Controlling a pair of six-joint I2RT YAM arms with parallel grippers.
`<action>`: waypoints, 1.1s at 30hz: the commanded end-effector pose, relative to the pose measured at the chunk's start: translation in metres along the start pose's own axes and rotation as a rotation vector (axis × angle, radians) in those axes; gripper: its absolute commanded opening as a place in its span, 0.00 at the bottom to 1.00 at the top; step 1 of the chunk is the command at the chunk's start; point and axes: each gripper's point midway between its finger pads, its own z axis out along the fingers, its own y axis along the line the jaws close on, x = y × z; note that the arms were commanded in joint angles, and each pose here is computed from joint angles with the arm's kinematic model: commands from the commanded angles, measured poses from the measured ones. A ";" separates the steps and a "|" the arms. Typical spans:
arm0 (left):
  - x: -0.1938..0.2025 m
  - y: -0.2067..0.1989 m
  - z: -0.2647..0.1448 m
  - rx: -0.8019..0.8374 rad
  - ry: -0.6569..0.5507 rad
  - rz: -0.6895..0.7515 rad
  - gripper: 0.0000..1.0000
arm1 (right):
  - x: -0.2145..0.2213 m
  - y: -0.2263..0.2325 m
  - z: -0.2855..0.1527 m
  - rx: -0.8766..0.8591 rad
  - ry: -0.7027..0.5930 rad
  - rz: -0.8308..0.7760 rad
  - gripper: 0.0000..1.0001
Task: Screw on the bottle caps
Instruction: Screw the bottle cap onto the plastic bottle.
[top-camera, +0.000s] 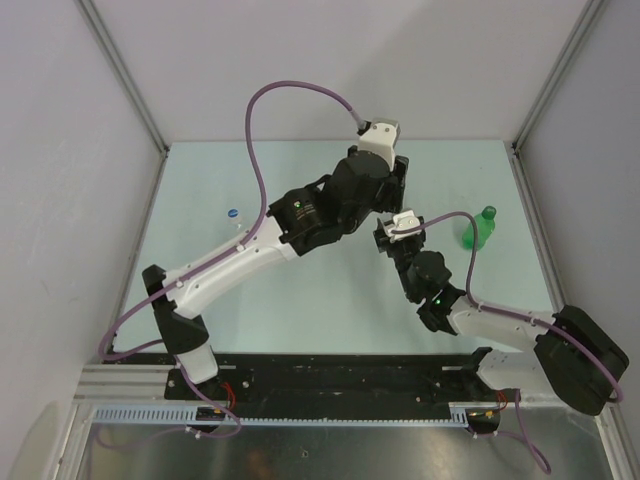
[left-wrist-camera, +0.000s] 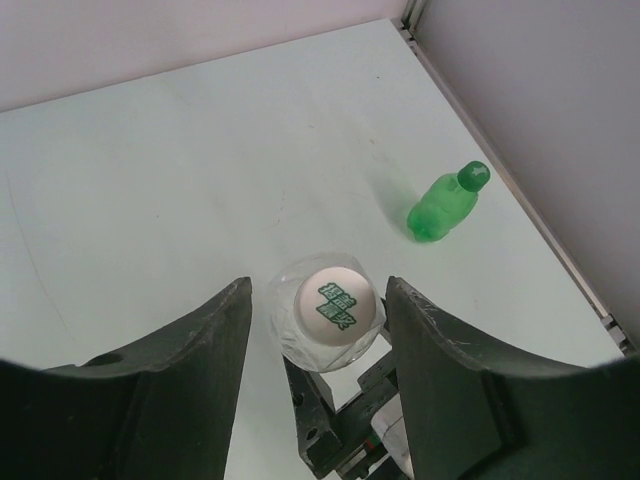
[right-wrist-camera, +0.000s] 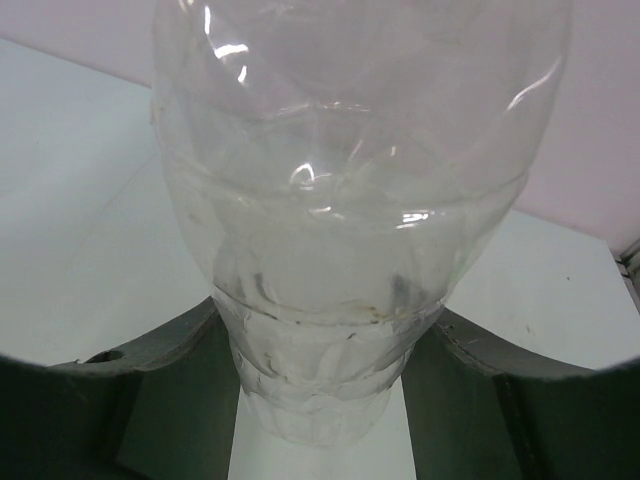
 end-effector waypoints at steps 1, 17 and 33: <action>-0.006 -0.001 -0.002 -0.008 -0.028 -0.030 0.60 | -0.026 -0.002 0.001 0.007 -0.064 0.059 0.00; -0.001 -0.007 -0.003 0.018 -0.014 -0.012 0.44 | -0.024 0.001 0.000 -0.012 -0.049 0.060 0.00; 0.028 -0.018 -0.010 0.175 0.071 0.203 0.15 | -0.058 0.012 -0.015 -0.183 -0.111 0.090 0.00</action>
